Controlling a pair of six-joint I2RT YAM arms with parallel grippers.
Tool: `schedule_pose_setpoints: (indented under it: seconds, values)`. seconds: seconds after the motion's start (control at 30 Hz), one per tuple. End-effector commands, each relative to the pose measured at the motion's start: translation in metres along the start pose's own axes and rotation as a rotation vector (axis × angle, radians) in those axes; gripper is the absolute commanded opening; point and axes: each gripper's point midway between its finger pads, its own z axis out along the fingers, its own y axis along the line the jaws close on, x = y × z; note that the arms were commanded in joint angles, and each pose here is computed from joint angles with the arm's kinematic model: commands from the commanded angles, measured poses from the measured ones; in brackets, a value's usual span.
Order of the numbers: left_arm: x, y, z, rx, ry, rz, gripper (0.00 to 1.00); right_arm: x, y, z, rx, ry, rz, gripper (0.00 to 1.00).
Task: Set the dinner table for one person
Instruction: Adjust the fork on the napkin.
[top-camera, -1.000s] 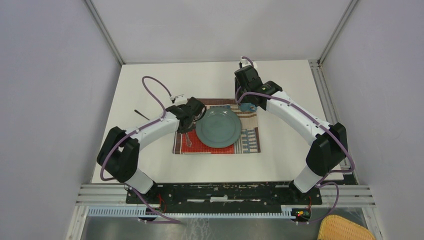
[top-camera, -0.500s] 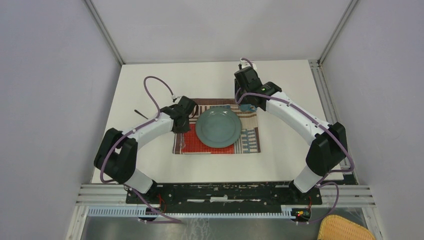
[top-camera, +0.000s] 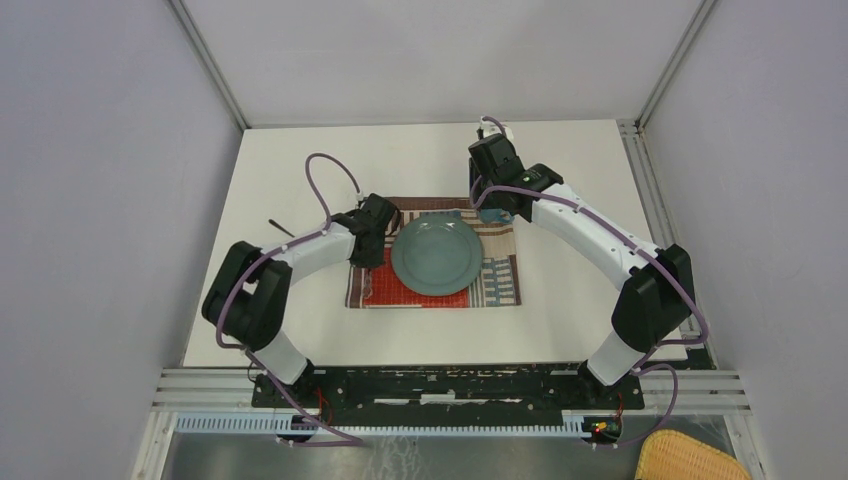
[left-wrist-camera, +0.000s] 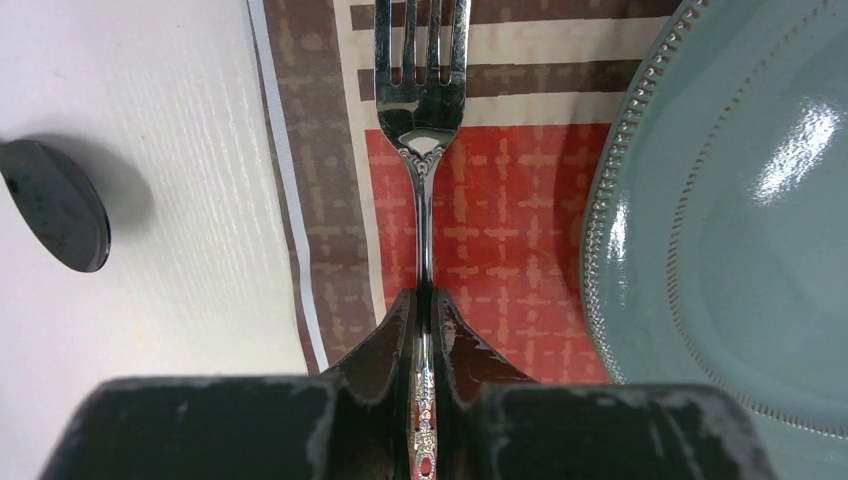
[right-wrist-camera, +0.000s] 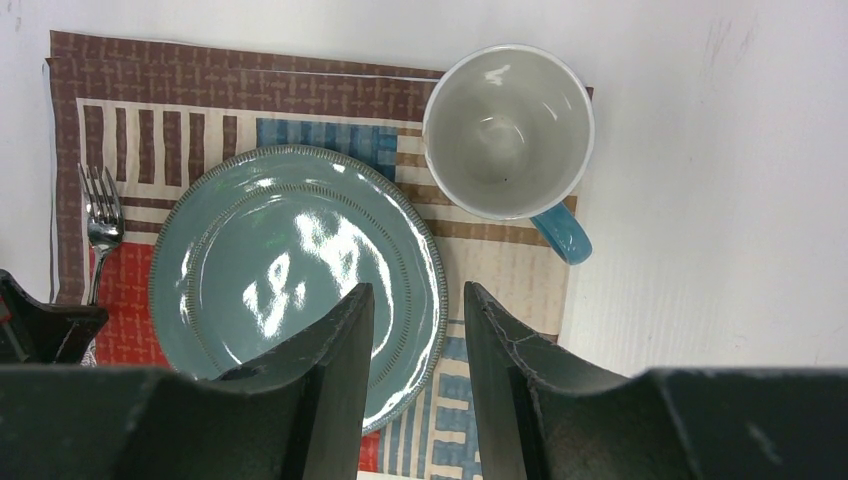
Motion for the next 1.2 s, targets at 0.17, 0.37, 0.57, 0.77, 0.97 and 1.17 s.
schedule_pose_setpoints:
  seconds: [0.17, 0.37, 0.57, 0.77, 0.97, 1.17]
  values:
    - [-0.020, -0.012, 0.004, 0.045, -0.044, 0.011, 0.02, -0.012, 0.001, 0.003, 0.003, -0.038, 0.027, 0.44]
    - [-0.026, -0.017, 0.006, 0.053, -0.048, 0.010, 0.02, -0.011, 0.002, 0.006, 0.003, -0.032, 0.027, 0.44]
    - [-0.027, -0.019, 0.010, 0.054, -0.042, 0.013, 0.02, -0.013, 0.002, 0.006, 0.005, -0.035, 0.027, 0.44]
    - [-0.024, -0.019, 0.013, 0.049, -0.033, -0.004, 0.02, -0.013, 0.002, 0.008, 0.008, -0.034, 0.025, 0.44]
    - [-0.025, -0.020, 0.012, 0.050, -0.034, -0.026, 0.02, -0.012, 0.002, 0.008, 0.008, -0.030, 0.026, 0.44]
    - [-0.027, -0.022, 0.014, 0.049, -0.029, -0.042, 0.02, -0.011, 0.002, 0.008, 0.006, -0.027, 0.028, 0.44]
